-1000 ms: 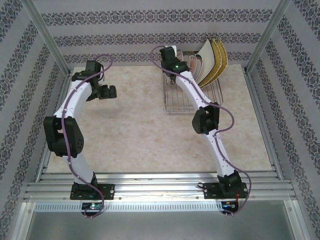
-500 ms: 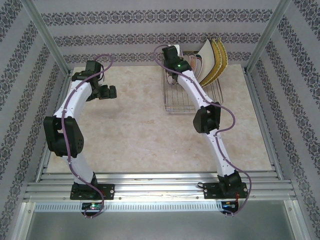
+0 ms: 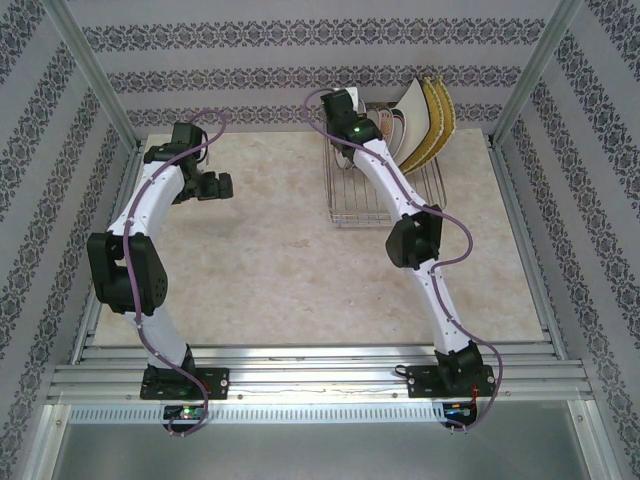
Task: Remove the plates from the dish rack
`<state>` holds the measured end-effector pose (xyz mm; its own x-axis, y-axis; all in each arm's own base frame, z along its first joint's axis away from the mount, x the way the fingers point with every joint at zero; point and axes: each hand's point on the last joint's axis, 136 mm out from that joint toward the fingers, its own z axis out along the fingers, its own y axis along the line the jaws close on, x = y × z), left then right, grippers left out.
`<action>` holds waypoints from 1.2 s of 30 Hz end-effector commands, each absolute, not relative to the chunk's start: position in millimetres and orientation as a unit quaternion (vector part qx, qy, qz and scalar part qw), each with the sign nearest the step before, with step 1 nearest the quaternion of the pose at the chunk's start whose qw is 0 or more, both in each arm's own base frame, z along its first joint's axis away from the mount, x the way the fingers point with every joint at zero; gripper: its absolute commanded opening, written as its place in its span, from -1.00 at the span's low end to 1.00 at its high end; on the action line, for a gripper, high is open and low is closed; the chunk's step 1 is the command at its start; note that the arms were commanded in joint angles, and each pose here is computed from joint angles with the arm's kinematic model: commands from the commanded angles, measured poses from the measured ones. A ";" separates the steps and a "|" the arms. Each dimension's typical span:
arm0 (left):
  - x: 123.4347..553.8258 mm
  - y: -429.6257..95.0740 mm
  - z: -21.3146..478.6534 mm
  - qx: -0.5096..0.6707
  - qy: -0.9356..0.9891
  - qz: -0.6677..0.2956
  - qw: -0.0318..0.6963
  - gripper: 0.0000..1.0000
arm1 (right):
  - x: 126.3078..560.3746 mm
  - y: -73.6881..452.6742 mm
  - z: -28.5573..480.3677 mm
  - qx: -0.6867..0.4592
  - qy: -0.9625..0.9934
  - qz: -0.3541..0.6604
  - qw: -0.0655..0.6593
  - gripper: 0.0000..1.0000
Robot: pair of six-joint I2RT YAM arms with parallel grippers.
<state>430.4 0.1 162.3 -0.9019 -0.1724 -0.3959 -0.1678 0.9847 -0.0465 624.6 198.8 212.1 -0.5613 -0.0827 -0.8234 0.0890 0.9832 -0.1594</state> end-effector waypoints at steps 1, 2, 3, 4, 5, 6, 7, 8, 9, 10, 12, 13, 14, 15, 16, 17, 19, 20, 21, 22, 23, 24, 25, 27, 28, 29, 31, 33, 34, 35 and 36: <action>424.5 7.3 179.9 -0.088 0.972 0.002 0.219 0.99 | 602.1 212.9 310.5 0.000 0.840 -0.061 0.540 -1.00; 424.6 7.5 180.1 -0.089 0.972 0.001 0.219 0.99 | 599.5 211.1 316.7 0.000 0.837 -0.068 0.543 -1.00; 424.2 7.0 179.2 -0.088 0.972 0.001 0.218 0.99 | 597.2 210.8 322.3 -0.002 0.834 -0.072 0.547 -1.00; 424.1 6.7 179.4 -0.088 0.972 0.000 0.219 0.99 | 594.3 209.1 328.9 -0.002 0.831 -0.077 0.550 -1.00; 424.2 6.9 179.7 -0.088 0.972 -0.001 0.220 0.99 | 592.1 207.6 334.5 -0.003 0.828 -0.084 0.554 -1.00; 424.3 7.3 179.6 -0.089 0.971 0.000 0.220 0.99 | 589.8 206.4 339.9 -0.003 0.826 -0.088 0.557 -1.00; 423.9 6.8 179.3 -0.089 0.972 0.000 0.220 0.99 | 587.7 204.6 344.7 -0.004 0.824 -0.093 0.559 -1.00; 424.1 6.6 179.3 -0.089 0.971 0.000 0.220 0.99 | 584.9 203.1 349.3 -0.005 0.822 -0.099 0.561 -1.00; 424.3 7.1 179.9 -0.089 0.971 0.000 0.221 0.99 | 582.6 201.6 353.3 -0.006 0.820 -0.104 0.562 -1.00; 424.6 6.5 180.2 -0.089 0.971 -0.001 0.221 0.99 | 580.0 198.7 357.8 -0.003 0.819 -0.110 0.564 -1.00; 424.6 6.1 180.9 -0.089 0.971 -0.003 0.222 0.99 | 575.0 194.8 366.8 -0.004 0.816 -0.115 0.566 -1.00; 425.1 5.5 181.3 -0.089 0.971 -0.004 0.223 0.99 | 573.1 195.0 369.5 -0.007 0.816 -0.115 0.567 -1.00; 425.1 5.2 181.3 -0.089 0.971 -0.005 0.223 0.99 | 570.2 194.4 374.6 -0.008 0.814 -0.116 0.569 -1.00; 425.2 5.4 181.0 -0.090 0.971 -0.006 0.223 0.99 | 568.4 194.9 377.3 -0.010 0.813 -0.117 0.570 -1.00; 425.1 5.5 180.9 -0.090 0.971 -0.006 0.222 0.99 | 566.1 194.7 380.2 -0.011 0.813 -0.115 0.571 -1.00; 424.7 4.9 181.2 -0.090 0.971 -0.006 0.223 0.99 | 563.8 194.6 383.2 -0.011 0.812 -0.115 0.572 -1.00; 424.2 5.7 181.2 -0.090 0.971 -0.004 0.222 0.99 | 560.5 194.7 386.7 -0.013 0.812 -0.112 0.573 -1.00; 424.1 5.4 181.2 -0.090 0.971 -0.004 0.223 0.99 | 558.7 194.6 388.3 -0.014 0.812 -0.111 0.572 -1.00; 423.6 5.6 181.0 -0.090 0.971 -0.004 0.222 0.99 | 557.2 194.8 389.1 -0.014 0.813 -0.109 0.572 -1.00; 423.5 5.5 181.5 -0.091 0.971 -0.005 0.223 0.99 | 555.7 195.4 389.0 -0.015 0.815 -0.104 0.570 -1.00; 423.8 5.7 181.9 -0.091 0.970 -0.005 0.225 0.99 | 554.0 196.5 389.6 -0.017 0.816 -0.098 0.569 -1.00; 423.8 5.1 181.9 -0.091 0.970 -0.006 0.224 0.99 | 552.6 197.6 389.3 -0.019 0.819 -0.090 0.567 -1.00; 423.8 5.1 181.9 -0.091 0.970 -0.006 0.224 0.99 | 550.8 199.4 389.0 -0.021 0.822 -0.078 0.564 -1.00; 424.0 4.4 182.3 -0.090 0.970 -0.008 0.226 0.99 | 547.5 205.5 385.4 -0.032 0.831 -0.042 0.554 -1.00; 424.6 4.2 183.2 -0.090 0.970 -0.009 0.228 0.99 | 545.0 210.1 383.1 -0.034 0.838 -0.008 0.545 -1.00; 424.8 3.5 184.1 -0.090 0.969 -0.011 0.230 0.99 | 543.3 212.7 378.1 -0.035 0.845 0.027 0.534 -1.00; 425.7 2.0 185.0 -0.089 0.968 -0.015 0.233 0.99 | 539.5 215.6 369.8 -0.033 0.854 0.090 0.512 -1.00; 426.3 0.8 185.8 -0.086 0.968 -0.020 0.236 0.99 | 535.8 216.9 358.6 -0.027 0.857 0.150 0.492 -1.00; 426.5 -1.1 186.4 -0.083 0.968 -0.024 0.237 0.99 | 533.7 218.3 355.4 -0.019 0.853 0.196 0.483 -1.00; 426.8 -2.6 186.7 -0.078 0.968 -0.028 0.238 0.99 | 531.8 218.4 346.7 -0.007 0.849 0.244 0.468 -1.00; 426.9 -4.5 186.8 -0.074 0.968 -0.032 0.240 0.99 | 529.4 217.0 335.2 0.004 0.847 0.281 0.450 -1.00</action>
<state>427.9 -3.7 177.3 -0.8871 -0.1726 -0.4281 -0.1557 0.9850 -0.0745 533.3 204.3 304.2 -0.6048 0.0512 -0.7947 -0.1485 0.9732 0.1757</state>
